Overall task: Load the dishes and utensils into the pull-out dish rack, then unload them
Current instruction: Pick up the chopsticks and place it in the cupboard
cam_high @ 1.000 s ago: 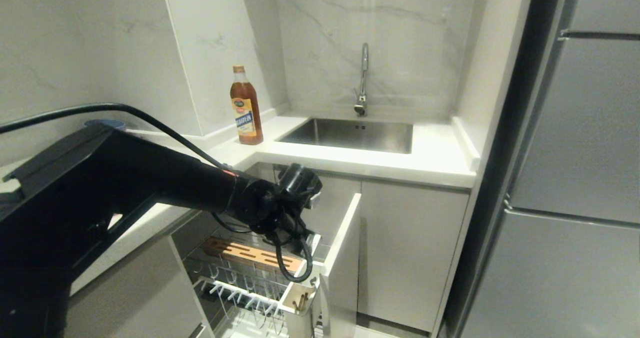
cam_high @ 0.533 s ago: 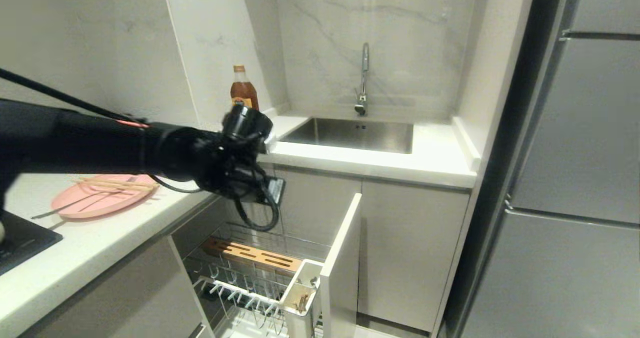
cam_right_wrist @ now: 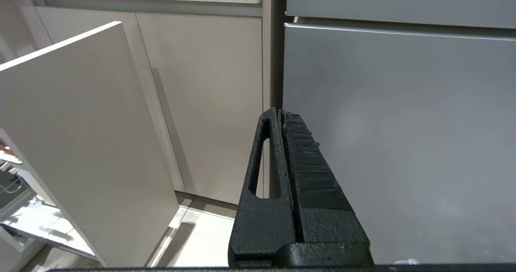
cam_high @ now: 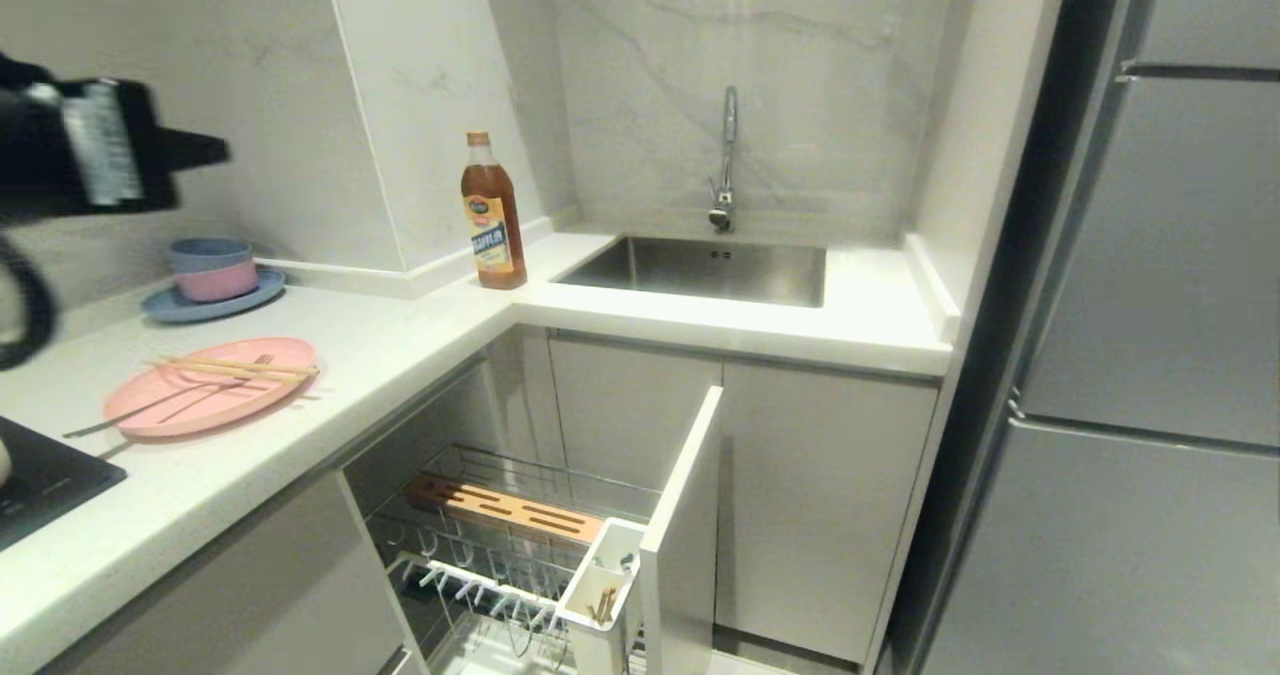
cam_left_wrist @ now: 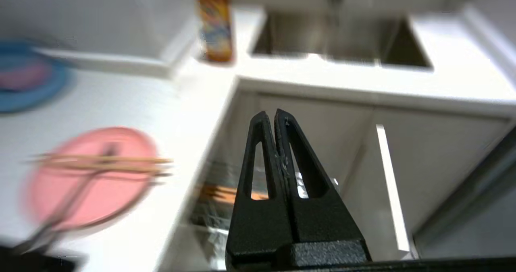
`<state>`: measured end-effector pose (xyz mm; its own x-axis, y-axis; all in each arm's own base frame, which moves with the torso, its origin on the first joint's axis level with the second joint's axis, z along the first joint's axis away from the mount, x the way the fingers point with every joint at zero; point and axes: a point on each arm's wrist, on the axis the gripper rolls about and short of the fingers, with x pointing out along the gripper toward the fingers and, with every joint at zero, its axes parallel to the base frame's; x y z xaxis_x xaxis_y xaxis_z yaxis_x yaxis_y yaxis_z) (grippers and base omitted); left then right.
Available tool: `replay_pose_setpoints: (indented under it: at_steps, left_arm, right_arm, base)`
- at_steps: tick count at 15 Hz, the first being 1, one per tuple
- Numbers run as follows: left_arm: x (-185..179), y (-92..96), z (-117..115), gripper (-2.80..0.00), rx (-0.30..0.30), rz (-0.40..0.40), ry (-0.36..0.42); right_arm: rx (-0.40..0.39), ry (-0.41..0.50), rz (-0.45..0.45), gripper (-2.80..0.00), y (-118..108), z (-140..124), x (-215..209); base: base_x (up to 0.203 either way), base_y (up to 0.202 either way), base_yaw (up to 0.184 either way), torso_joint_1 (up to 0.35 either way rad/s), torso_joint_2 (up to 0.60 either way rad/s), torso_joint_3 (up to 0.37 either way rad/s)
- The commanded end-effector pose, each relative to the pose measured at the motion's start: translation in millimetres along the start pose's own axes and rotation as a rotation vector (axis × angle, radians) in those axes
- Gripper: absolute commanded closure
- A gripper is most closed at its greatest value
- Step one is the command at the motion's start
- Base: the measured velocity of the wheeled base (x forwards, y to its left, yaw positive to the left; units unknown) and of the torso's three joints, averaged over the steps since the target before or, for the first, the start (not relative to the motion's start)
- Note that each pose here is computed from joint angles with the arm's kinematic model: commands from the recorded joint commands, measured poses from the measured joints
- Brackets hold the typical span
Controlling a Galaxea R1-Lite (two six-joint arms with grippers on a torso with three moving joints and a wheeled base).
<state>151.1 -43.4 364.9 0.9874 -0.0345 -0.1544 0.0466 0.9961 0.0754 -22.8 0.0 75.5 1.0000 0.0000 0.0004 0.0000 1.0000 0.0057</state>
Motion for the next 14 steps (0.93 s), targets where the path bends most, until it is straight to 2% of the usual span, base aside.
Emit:
replay_pose_setpoints:
  at_steps: [1, 3, 5, 7, 10, 12, 13, 14]
  left_arm:
    - [-92, 28.9, -1, 0.00, -0.048, 0.037, -0.200]
    - [-150, 40.6, -28, 0.00, -0.041, 0.069, -0.288]
    - [-184, 39.8, -77, 0.00, 0.003, 0.107, -0.284]
    - [-187, 33.0, -134, 0.00, 0.037, 0.135, -0.216]
    - [-174, 24.0, -206, 0.00, 0.058, 0.174, -0.161]
    - [-173, 20.2, -242, 0.00, 0.058, 0.181, -0.197]
    - [-171, 18.8, -256, 0.00, 0.051, 0.179, -0.208]
    - [-166, 18.0, -265, 0.00, -0.009, 0.169, -0.211]
  right_arm:
    - [0.000, 0.000, 0.000, 0.00, 0, 0, 0]
    - [0.000, 0.000, 0.000, 0.00, 0, 0, 0]
    - [0.000, 0.000, 0.000, 0.00, 0, 0, 0]
    - [0.000, 0.000, 0.000, 0.00, 0, 0, 0]
    - [0.000, 0.000, 0.000, 0.00, 0, 0, 0]
    - [0.000, 0.000, 0.000, 0.00, 0, 0, 0]
    - [0.000, 0.000, 0.000, 0.00, 0, 0, 0]
    - [0.000, 0.000, 0.000, 0.00, 0, 0, 0]
  base:
    - [0.000, 0.000, 0.000, 0.000, 0.00, 0.000]
    - [0.000, 0.000, 0.000, 0.000, 0.00, 0.000]
    - [0.000, 0.000, 0.000, 0.000, 0.00, 0.000]
    - [0.000, 0.000, 0.000, 0.000, 0.00, 0.000]
    - [0.000, 0.000, 0.000, 0.000, 0.00, 0.000]
    - [0.000, 0.000, 0.000, 0.000, 0.00, 0.000]
    - [0.000, 0.000, 0.000, 0.000, 0.00, 0.000]
    - [0.000, 0.000, 0.000, 0.000, 0.00, 0.000]
